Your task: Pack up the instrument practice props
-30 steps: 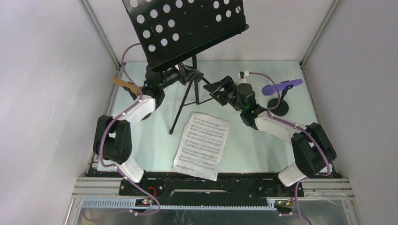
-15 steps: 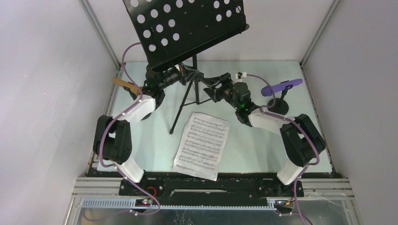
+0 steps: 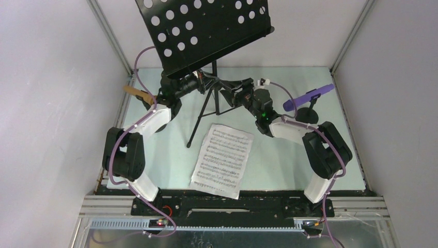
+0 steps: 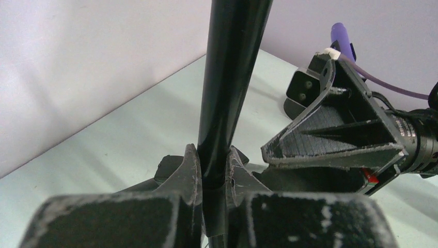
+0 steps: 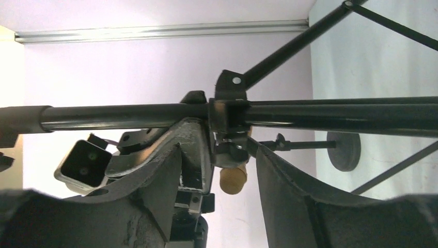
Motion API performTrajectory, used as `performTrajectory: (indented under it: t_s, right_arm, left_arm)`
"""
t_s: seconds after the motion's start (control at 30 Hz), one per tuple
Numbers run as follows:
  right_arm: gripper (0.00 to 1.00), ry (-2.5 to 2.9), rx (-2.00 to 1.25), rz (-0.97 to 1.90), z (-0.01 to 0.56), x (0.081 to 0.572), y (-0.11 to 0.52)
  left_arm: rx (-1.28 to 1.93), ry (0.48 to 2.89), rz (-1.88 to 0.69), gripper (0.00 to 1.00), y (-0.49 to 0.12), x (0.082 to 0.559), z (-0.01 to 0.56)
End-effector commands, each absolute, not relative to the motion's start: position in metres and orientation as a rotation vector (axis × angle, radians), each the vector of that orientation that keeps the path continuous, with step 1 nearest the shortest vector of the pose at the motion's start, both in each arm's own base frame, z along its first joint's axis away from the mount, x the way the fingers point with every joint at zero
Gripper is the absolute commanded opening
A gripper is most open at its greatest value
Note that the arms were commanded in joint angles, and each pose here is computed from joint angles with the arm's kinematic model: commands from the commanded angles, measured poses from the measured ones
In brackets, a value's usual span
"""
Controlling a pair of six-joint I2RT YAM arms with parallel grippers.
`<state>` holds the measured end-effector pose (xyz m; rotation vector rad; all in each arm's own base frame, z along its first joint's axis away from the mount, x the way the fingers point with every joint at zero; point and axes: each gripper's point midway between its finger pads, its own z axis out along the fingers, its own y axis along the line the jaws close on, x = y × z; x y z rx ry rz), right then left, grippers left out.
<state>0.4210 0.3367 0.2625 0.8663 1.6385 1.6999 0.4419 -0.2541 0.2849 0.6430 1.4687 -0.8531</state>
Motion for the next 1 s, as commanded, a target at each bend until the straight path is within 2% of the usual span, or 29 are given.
performTrajectory:
  t_s: [0.0,0.23,0.43,0.67,0.97]
  right_arm:
    - [0.61,1.552,0.86,1.75,0.29,0.429,0.339]
    - [0.55,1.569,0.868,1.769,0.284,0.429,0.344]
    - [0.53,1.589,0.861,1.77,0.281,0.429,0.35]
    - [0.43,1.6,0.864,1.766,0.276,0.433,0.353]
    - [0.37,1.618,0.85,1.773,0.27,0.437,0.357]
  left_arm:
    - [0.644,1.438,-0.85,0.0,-0.26,0.438,0.314]
    - [0.652,1.45,-0.827,0.0,-0.259,0.439,0.31]
    - [0.667,1.472,-0.798,0.0,-0.257,0.442,0.302]
    - [0.694,1.481,-0.787,0.0,-0.258,0.442,0.298]
    - [0.724,1.508,-0.756,0.0,-0.256,0.443,0.289]
